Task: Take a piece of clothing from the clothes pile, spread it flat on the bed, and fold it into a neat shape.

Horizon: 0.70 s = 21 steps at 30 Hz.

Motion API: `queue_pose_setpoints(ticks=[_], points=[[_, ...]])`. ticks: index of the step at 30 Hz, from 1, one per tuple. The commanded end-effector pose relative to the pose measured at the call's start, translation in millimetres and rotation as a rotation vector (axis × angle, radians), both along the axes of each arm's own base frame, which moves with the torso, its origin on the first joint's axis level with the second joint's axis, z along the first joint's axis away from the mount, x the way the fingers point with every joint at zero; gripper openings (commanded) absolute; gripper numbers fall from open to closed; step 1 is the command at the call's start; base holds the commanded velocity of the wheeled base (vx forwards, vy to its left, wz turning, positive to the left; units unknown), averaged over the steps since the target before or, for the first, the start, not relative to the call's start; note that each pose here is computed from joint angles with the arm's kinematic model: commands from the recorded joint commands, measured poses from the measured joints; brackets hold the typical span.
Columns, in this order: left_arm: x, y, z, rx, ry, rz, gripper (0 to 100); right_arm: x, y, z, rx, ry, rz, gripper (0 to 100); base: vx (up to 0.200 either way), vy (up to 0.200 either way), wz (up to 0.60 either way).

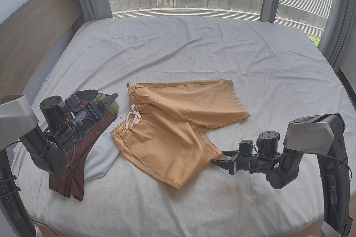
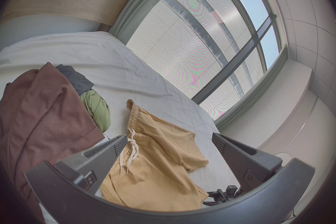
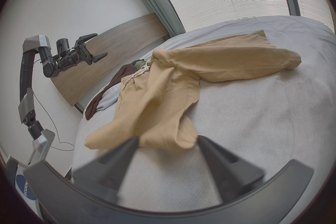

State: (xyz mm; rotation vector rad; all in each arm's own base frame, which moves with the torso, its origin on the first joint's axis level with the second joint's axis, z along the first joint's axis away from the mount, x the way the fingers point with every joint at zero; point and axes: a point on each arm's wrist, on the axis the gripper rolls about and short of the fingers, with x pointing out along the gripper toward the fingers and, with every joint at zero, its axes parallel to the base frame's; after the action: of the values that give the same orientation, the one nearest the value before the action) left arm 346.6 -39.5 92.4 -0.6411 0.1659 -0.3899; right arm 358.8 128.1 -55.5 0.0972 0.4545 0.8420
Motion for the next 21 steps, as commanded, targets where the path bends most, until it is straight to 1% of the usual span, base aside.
queue_pose_setpoints(ticks=[1,5,8,16,21], points=[[0,0,-1,-0.002,0.005,-0.001,100,-2,2,-2,-0.004,0.005,0.008,0,0.0,0.0,0.0],[0,0,-2,-0.003,0.007,0.0,100,-7,4,0,-0.01,0.011,0.019,0,0.0,0.0,0.0],[0,0,-2,-0.004,0.009,-0.002,100,-15,5,9,-0.011,0.014,0.028,0,0.0,0.0,0.0],[0,0,-1,-0.005,0.005,-0.002,100,-47,15,53,0.004,-0.024,0.087,0,0.0,0.0,0.0],[-1,-1,0,-0.006,0.005,-0.005,100,-63,14,75,0.001,-0.003,0.104,0,0.0,0.0,0.0]])
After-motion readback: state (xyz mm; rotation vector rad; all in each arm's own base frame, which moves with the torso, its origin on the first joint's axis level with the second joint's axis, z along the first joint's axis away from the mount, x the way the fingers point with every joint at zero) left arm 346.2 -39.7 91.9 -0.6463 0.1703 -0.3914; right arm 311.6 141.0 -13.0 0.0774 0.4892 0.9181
